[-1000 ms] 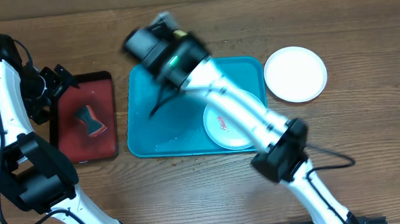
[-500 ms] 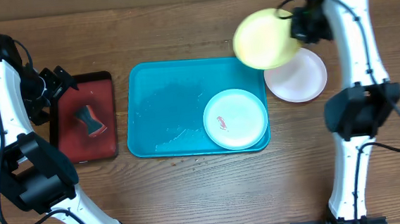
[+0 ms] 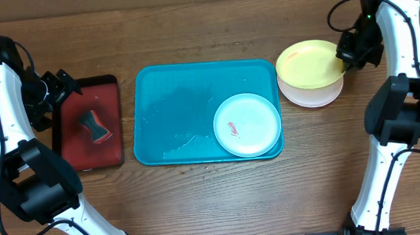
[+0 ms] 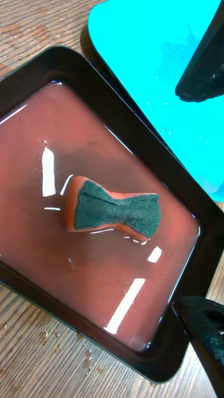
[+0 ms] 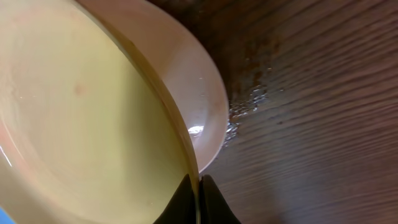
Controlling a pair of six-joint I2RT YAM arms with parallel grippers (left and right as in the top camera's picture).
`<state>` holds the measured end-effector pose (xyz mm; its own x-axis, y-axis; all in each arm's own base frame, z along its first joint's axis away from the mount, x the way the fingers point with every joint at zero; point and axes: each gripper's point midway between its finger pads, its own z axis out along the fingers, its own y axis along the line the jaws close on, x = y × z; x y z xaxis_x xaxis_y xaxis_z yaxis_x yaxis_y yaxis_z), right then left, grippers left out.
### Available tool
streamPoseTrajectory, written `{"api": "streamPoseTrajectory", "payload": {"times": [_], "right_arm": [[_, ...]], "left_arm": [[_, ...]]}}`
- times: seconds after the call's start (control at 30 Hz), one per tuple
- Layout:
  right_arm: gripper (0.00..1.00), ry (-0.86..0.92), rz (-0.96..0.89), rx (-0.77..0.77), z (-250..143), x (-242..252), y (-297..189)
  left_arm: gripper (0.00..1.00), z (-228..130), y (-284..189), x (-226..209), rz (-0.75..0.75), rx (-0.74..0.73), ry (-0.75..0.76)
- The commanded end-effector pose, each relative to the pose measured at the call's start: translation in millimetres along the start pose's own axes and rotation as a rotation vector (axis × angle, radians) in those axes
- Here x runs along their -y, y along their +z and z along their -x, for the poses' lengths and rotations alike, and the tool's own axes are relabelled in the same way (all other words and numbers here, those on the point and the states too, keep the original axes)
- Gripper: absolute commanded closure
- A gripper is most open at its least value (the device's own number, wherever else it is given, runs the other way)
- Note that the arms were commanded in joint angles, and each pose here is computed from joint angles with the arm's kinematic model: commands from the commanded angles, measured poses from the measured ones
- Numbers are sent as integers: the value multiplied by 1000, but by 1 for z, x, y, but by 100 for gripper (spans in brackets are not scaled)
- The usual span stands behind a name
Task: Clean dirty plates on tray and stack at the side
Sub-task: 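Lift the yellow plate with the right gripper and stack it on white plate, then grasp the light-blue plate's rim with the right gripper and drag it center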
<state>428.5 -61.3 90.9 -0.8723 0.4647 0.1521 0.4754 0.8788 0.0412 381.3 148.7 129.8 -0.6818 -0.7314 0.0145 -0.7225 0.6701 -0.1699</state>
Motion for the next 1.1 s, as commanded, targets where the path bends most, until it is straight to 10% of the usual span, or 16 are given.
{"api": "streamPoseTrajectory", "payload": {"times": [0.0, 0.37, 0.6, 1.07], "right_arm": [[96, 10, -10, 40, 1, 11, -15], [59, -46, -20, -45, -18, -2, 6], [53, -360, 234, -159, -59, -77, 15], [37, -784, 46, -136, -116, -149, 35]], "left_arm": [[0, 3, -2, 2, 5, 15, 23], [0, 3, -2, 2, 4, 18, 23], [0, 4, -2, 2, 3, 18, 23], [0, 4, -2, 2, 3, 20, 23]]}}
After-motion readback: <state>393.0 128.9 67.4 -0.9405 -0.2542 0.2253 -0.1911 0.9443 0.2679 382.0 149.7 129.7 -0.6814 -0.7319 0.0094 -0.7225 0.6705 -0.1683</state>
